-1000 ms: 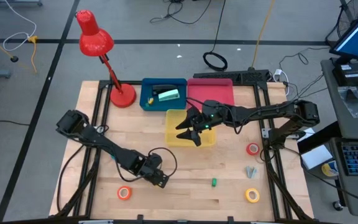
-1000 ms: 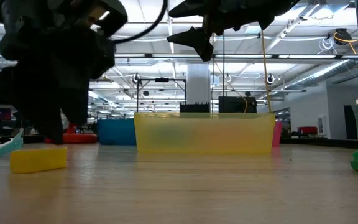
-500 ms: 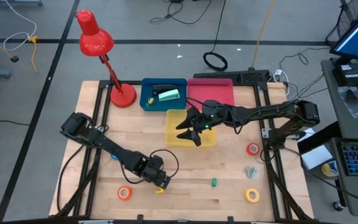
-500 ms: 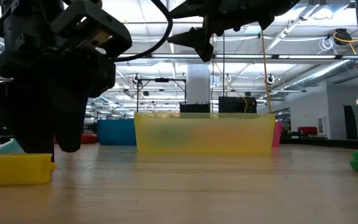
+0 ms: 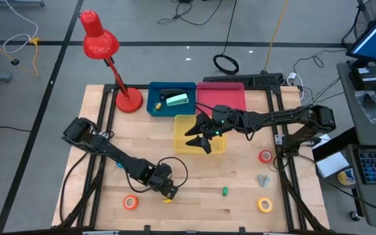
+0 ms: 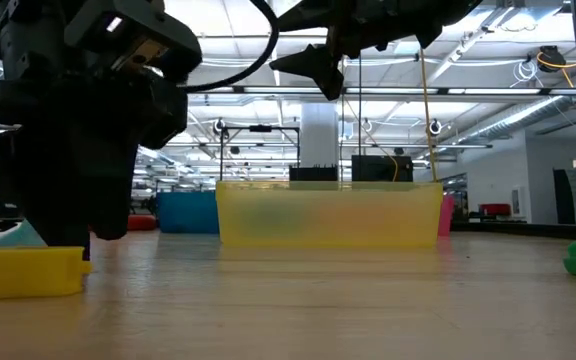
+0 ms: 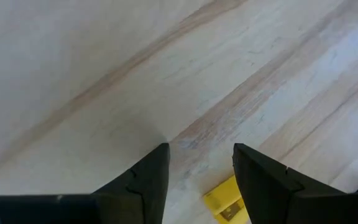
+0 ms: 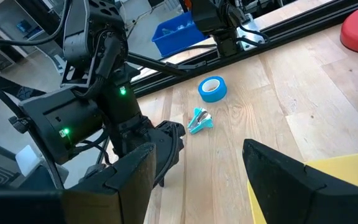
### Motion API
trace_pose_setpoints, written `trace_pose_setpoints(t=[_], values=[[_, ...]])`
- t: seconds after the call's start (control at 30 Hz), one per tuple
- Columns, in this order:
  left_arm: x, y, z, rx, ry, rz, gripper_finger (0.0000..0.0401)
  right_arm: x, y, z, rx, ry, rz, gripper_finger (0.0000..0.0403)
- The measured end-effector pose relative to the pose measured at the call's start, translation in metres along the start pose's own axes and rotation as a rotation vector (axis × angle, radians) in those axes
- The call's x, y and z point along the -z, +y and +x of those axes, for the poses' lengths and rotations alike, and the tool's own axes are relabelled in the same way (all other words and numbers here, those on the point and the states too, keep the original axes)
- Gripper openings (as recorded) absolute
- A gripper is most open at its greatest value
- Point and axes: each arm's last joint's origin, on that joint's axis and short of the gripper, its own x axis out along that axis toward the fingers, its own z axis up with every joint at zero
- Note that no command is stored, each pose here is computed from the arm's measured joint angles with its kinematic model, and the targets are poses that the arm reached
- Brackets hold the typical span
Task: Pick and place Stapler, Stapler remover, tape
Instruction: Put the yellow small stapler into the blue bin
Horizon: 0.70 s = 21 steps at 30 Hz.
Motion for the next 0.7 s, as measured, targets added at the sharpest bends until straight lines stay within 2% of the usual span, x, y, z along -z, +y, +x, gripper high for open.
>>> trace_pose_setpoints(t=[0.17, 0.3, 0.47, 0.63, 0.7], values=[[-0.002, -0.004, -0.015, 0.047, -0.021, 0.08, 0.0179, 0.0, 0.0, 0.0, 0.0, 0.0, 0.0, 0.0235], [0.0, -0.009, -0.028, 0.092, -0.023, 0.086, 0.0179, 0.0, 0.0, 0.0, 0.0, 0.0, 0.0, 0.0235], [0.009, -0.037, -0.046, 0.144, -0.013, 0.157, 0.0179, 0.0, 0.0, 0.0, 0.0, 0.0, 0.0, 0.0235], [0.014, -0.053, -0.06, 0.003, -0.037, 0.255, 0.0179, 0.0, 0.0, 0.0, 0.0, 0.0, 0.0, 0.0235], [0.017, -0.059, -0.06, -0.01, -0.035, 0.301, 0.0179, 0.0, 0.0, 0.0, 0.001, 0.0, 0.0, 0.0235]])
